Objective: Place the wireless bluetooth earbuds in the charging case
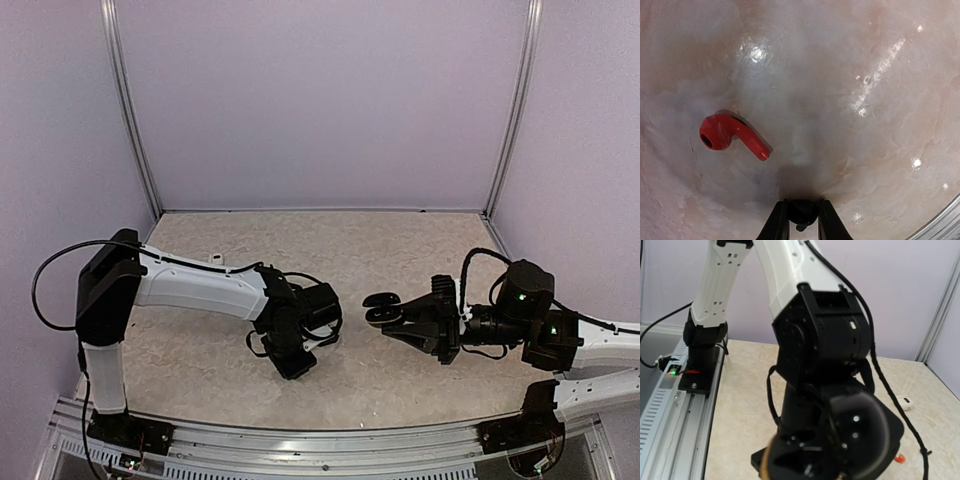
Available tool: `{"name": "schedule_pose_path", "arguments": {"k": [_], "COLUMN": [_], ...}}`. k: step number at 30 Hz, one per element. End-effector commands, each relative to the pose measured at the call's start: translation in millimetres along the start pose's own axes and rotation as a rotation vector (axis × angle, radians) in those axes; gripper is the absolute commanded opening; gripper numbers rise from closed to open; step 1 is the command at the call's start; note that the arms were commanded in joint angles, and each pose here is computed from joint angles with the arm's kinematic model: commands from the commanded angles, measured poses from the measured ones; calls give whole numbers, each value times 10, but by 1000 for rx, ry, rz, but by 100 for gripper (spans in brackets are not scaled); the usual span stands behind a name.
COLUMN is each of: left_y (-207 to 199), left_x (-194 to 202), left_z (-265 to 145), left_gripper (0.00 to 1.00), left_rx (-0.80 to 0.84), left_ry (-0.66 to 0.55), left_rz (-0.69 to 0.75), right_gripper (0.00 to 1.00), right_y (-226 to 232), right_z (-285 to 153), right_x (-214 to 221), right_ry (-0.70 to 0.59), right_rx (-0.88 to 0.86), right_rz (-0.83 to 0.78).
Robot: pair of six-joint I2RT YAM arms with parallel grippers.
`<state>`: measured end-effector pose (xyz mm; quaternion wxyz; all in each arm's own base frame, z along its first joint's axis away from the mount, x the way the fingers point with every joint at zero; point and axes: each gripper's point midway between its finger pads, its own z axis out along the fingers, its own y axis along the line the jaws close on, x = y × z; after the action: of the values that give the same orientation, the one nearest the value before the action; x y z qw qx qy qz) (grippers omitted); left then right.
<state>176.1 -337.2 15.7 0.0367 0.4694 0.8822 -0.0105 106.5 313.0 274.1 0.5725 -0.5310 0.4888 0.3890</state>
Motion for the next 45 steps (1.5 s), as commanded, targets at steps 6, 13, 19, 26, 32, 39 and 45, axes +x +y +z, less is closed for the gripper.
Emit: {"name": "schedule_pose_path", "arguments": {"k": [6,13,19,26,32,39,45], "left_y": [364,438,285,-145,-430,-714,-879], "left_x": [-497,-807,-757,-660,-587,-637,-671], "left_z": [-812,-2007,-2983,-3608,-3887,-3947,-3874], "left_gripper": [16,16,16,16,16,16,15], "left_rx": [39,106,184,301,410,503,544], "left_ry": [-374,-853,-1229,-1498,-1646,-1694,-1678], "left_rz": [-113,-141,-98,-3,52,123,168], "right_gripper": [0,0,0,0,0,0,0], "right_y": [-96,-255,-329,-391,-483,-414,-325], "right_z": [-44,-27,-46,34,24,49,24], "right_x": [-91,-145,-278,-340,-450,-496,-497], "right_ry": [-36,-70,-158,-191,-236,-268,-295], "right_rx": [70,159,216,236,286,247,215], "right_rz": [-24,-81,-166,-191,-191,-202,-244]}}
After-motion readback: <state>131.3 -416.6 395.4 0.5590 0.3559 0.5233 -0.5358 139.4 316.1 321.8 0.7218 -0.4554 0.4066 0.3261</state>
